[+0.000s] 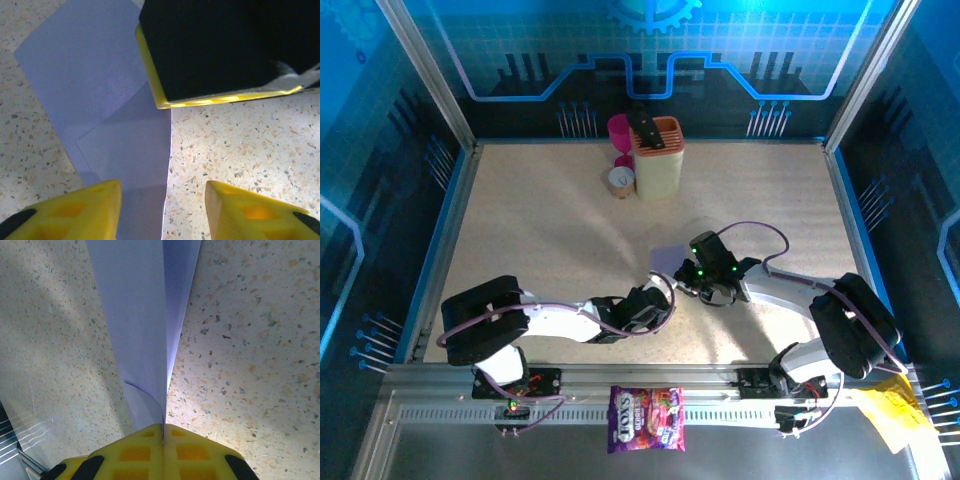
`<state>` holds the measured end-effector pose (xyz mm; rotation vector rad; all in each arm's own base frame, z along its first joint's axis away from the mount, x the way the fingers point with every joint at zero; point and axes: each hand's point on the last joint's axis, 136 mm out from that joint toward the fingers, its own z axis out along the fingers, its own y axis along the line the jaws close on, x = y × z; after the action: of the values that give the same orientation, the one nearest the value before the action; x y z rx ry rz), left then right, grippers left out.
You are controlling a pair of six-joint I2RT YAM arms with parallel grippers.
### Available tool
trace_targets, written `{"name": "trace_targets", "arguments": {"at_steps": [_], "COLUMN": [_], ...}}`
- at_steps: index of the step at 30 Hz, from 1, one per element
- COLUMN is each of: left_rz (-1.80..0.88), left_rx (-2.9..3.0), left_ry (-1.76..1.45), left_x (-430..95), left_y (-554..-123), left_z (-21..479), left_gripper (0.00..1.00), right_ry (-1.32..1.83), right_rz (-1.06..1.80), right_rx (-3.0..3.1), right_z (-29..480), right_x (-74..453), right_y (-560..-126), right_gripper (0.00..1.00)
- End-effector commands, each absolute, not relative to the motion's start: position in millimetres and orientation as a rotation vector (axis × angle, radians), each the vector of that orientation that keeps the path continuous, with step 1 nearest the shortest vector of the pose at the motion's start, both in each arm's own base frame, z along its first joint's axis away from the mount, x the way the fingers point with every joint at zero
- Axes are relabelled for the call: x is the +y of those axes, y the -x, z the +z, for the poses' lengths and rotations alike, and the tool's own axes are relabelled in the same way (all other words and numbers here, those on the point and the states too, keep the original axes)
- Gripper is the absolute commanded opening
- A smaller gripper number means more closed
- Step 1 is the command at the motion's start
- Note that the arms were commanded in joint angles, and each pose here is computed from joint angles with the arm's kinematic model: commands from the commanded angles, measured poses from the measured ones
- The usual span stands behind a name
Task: Fold a paper plane with a square sheet of paper (pick it up from the middle)
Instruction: Fold the wing for the fifth time at the center of the table.
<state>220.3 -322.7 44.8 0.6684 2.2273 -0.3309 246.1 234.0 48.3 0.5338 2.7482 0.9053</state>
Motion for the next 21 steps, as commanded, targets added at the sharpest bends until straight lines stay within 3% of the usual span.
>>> {"name": "trace_targets", "arguments": {"at_steps": [1,14,17,21], "left_rz": [-0.311,-0.271,-0.257,-0.256], "left_rx": [2.194,2.225,2.237,2.245], "left_ry": [-0.660,-0.664,-0.662,-0.662], "left_x": [-328.5,-321.1,-318.0,-316.3], "left_y": [-226.5,-224.9,-224.1,-222.9], "left_z": [50.4,33.4,28.3,25.4], "left_gripper": [0.42,0.14,0.15,0.33], "right_ry": [-0.540,-0.539,-0.541,-0.540], "right_rz": [0.888,0.888,0.886,0.889], "right_rx": [2.768,2.768,2.769,2.768], "right_z": [45.4,45.2,45.1,46.0], "right_x": [234.6,234.8,234.7,235.3], "right_y": [-240.4,-240.5,-240.3,-240.9], "right_gripper": [0.00,0.00,0.00,0.00]}}
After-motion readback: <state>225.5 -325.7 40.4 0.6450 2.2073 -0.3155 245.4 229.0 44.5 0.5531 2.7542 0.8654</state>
